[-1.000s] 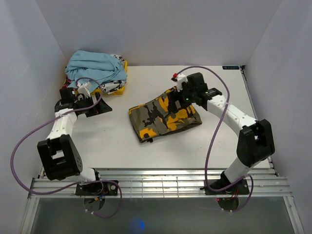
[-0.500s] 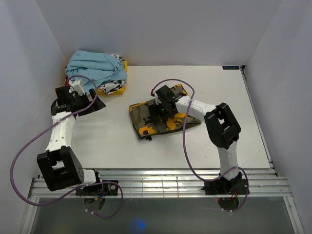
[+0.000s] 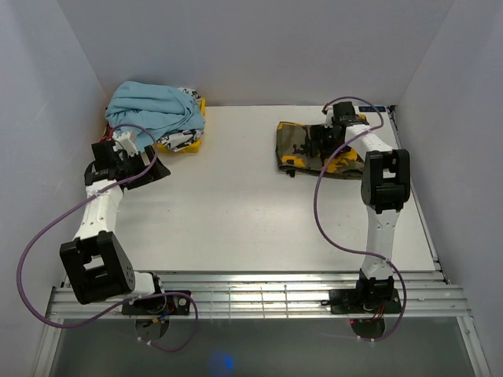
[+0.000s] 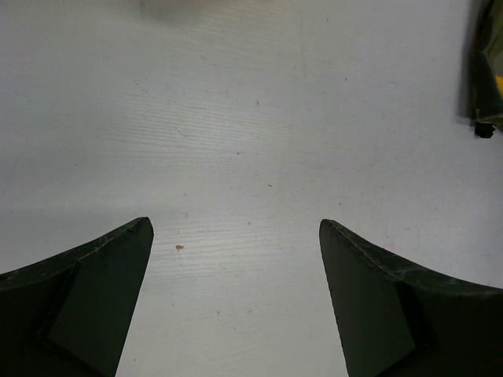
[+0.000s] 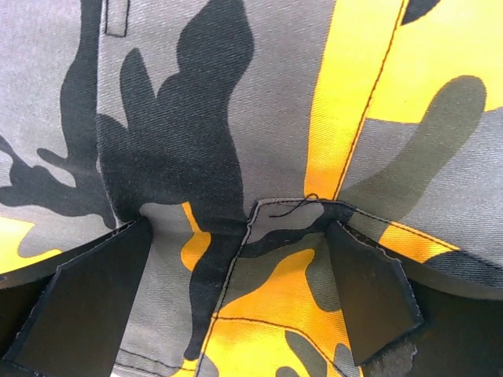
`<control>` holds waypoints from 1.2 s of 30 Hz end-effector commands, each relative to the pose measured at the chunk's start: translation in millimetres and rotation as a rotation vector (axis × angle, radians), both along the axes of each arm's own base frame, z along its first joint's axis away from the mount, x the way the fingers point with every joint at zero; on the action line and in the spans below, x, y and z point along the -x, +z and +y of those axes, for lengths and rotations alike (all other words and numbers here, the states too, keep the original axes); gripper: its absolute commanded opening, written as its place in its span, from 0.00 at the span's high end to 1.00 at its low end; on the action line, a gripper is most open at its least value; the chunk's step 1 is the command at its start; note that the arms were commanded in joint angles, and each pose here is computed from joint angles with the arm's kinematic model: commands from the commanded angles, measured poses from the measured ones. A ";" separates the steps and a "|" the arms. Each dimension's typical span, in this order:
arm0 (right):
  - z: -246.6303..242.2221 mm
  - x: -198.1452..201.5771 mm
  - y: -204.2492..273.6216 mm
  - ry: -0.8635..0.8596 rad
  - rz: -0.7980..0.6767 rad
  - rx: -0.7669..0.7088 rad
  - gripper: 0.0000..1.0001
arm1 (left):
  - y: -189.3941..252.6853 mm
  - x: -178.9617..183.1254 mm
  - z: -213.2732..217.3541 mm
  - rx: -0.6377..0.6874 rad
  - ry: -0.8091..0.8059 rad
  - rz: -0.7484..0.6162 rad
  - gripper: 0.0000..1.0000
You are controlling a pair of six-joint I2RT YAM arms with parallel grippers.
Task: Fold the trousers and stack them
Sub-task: Neatly place the folded trousers to the corner
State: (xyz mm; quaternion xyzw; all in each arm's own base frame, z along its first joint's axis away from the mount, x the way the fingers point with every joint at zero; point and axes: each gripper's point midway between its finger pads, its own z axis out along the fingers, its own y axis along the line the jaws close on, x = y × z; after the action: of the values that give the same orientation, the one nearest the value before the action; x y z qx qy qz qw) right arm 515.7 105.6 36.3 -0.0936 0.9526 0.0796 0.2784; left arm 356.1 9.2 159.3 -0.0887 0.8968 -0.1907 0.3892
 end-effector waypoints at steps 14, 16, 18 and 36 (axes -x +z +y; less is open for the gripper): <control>-142.5 -43.8 -44.9 0.073 0.036 0.152 0.07 | -11.1 -0.3 4.4 -0.032 -0.012 0.007 0.02; -154.7 -46.3 -48.2 0.041 0.034 0.158 0.06 | -14.7 0.0 4.7 -0.030 -0.009 0.020 0.02; -164.8 -47.9 -53.7 0.018 0.038 0.170 0.06 | -14.7 -0.5 4.7 -0.030 -0.011 0.021 0.02; -181.3 -91.2 -35.7 0.025 -0.101 0.213 0.10 | -6.5 -1.8 10.1 -0.065 -0.017 0.033 0.02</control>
State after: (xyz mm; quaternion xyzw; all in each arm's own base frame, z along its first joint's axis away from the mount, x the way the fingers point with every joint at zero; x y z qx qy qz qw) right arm 617.3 -49.5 36.8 -0.1343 0.9252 0.0254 0.3541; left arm 352.1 15.2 137.9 -0.0792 0.9136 -0.1721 0.3598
